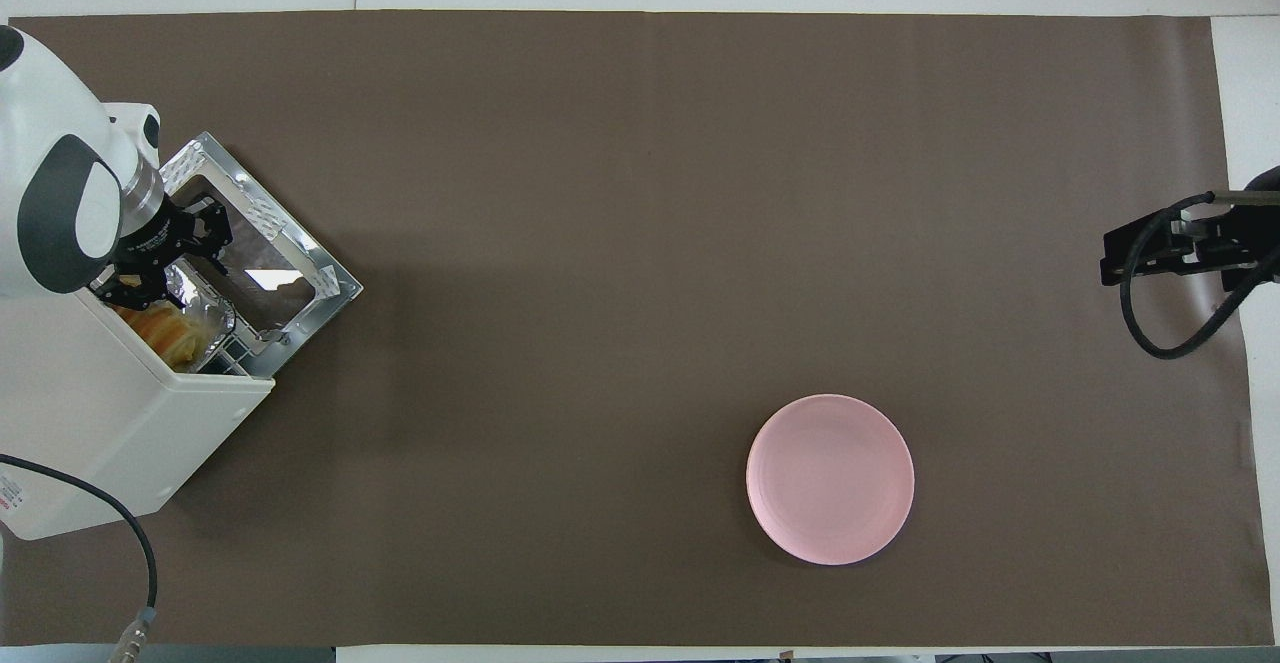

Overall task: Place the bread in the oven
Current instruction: 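Push the foil tray into the toaster oven with the left gripper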

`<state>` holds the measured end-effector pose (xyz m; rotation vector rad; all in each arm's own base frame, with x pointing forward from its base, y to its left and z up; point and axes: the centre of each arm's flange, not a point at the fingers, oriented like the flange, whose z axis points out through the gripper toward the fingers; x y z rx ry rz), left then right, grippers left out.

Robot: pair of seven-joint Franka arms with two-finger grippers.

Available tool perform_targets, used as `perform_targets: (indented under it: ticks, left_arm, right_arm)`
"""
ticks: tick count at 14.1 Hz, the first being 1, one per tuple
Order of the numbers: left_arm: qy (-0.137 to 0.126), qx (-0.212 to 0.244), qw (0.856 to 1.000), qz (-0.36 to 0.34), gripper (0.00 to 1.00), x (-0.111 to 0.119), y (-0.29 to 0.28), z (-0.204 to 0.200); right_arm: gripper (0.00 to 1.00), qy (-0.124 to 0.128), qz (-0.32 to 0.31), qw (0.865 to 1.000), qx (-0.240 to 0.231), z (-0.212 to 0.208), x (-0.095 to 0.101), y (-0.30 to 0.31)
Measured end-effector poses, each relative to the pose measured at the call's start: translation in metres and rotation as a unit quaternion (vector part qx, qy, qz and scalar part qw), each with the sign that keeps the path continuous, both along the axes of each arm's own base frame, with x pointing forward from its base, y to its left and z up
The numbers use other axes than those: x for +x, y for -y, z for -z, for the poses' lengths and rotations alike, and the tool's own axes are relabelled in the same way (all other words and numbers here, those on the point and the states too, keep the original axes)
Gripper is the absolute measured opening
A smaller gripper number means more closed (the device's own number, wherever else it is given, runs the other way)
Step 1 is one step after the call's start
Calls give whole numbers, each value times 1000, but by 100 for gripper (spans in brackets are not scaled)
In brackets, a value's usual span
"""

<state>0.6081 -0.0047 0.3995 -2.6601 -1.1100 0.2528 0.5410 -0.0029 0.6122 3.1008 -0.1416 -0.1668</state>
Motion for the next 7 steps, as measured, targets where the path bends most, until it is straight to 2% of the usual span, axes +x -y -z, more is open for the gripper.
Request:
perform_targets:
  ticks: [3,4,7]
  left_arm:
    - [17,6,999,29,93,7,8,-15]
    - [21,9,999,42,100,9,13,-20]
    - [33,8,996,86,100,16,30,-40]
  right_arm:
    - [100,0,0,1000,0,0,0,0]
    - [100,0,0,1000,0,0,0,0]
    - [100,0,0,1000,0,0,0,0]
